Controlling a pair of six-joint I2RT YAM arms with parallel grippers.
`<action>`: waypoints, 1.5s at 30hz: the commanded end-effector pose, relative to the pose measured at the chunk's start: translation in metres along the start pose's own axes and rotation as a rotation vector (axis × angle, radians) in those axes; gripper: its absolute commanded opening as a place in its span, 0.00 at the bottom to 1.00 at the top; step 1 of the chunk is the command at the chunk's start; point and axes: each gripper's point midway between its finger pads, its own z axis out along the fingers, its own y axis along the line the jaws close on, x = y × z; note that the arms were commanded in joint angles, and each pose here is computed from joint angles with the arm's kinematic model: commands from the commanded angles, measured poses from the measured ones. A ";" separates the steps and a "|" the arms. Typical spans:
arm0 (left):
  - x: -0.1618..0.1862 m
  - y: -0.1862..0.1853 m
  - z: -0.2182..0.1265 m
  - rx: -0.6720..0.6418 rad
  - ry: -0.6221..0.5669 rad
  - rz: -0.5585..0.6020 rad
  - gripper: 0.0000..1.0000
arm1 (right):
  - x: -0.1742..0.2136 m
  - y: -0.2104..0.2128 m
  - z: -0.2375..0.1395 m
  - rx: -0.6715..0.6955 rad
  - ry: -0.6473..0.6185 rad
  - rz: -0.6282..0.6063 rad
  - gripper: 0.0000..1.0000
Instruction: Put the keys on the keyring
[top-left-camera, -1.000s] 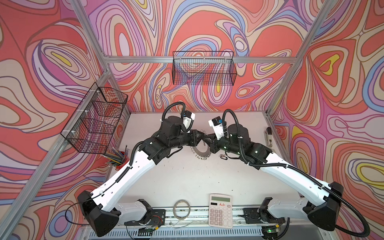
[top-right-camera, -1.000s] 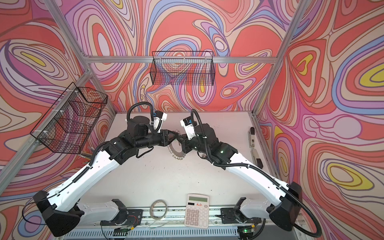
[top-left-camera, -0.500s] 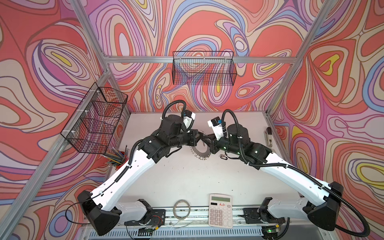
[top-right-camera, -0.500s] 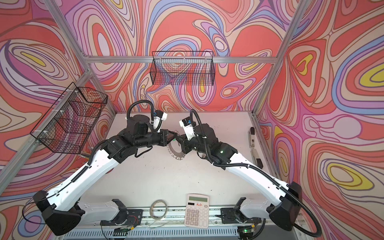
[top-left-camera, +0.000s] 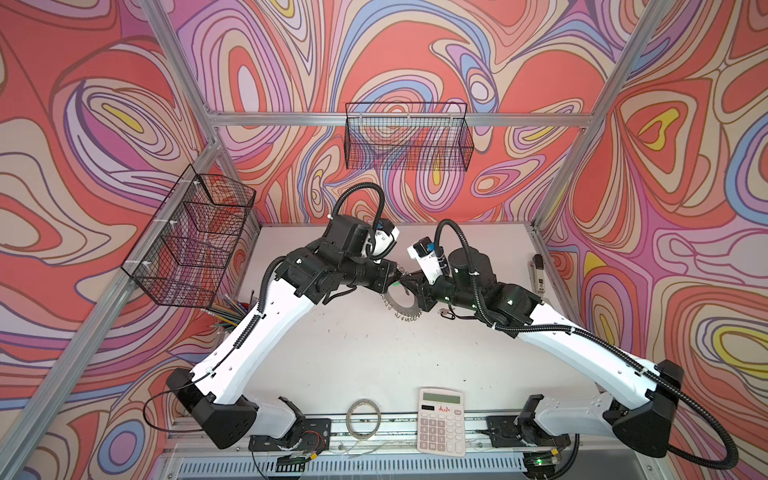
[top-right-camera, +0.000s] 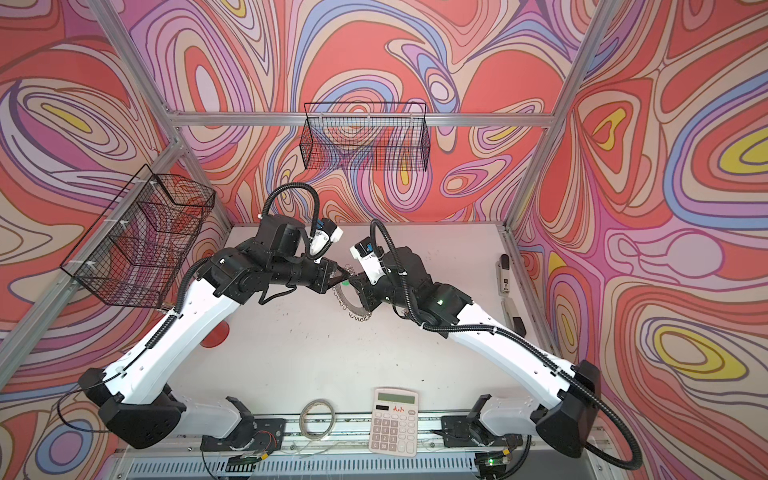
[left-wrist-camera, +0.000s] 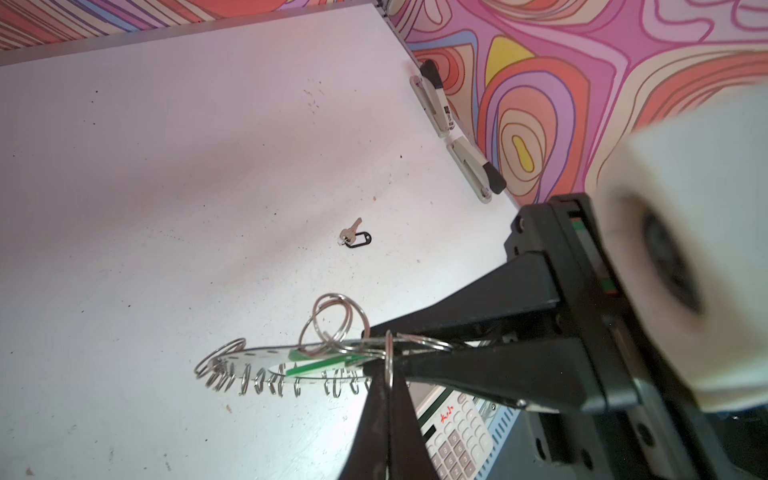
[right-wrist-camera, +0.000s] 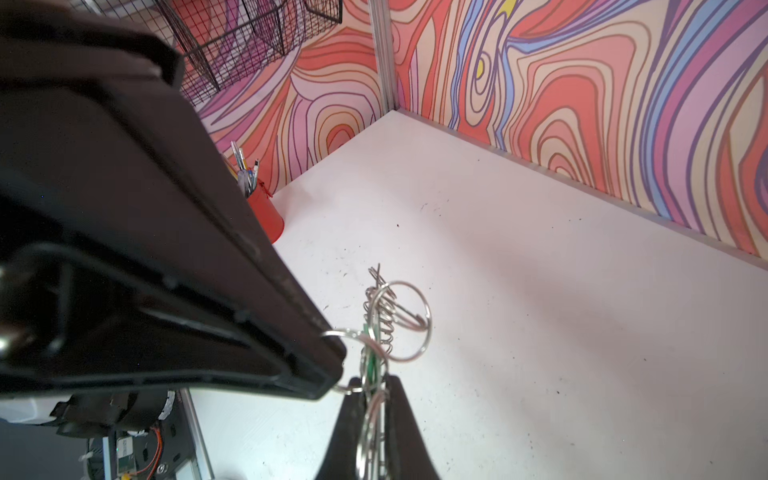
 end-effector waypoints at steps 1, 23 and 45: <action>0.049 0.015 -0.014 -0.062 0.203 0.027 0.00 | -0.006 -0.029 -0.007 0.134 0.012 -0.012 0.00; 0.015 -0.017 -0.062 0.142 -0.128 0.045 0.47 | 0.001 0.023 0.004 -0.197 -0.031 0.088 0.00; 0.006 0.009 -0.012 0.207 -0.247 -0.310 0.41 | -0.012 0.016 0.000 -0.164 -0.143 0.111 0.00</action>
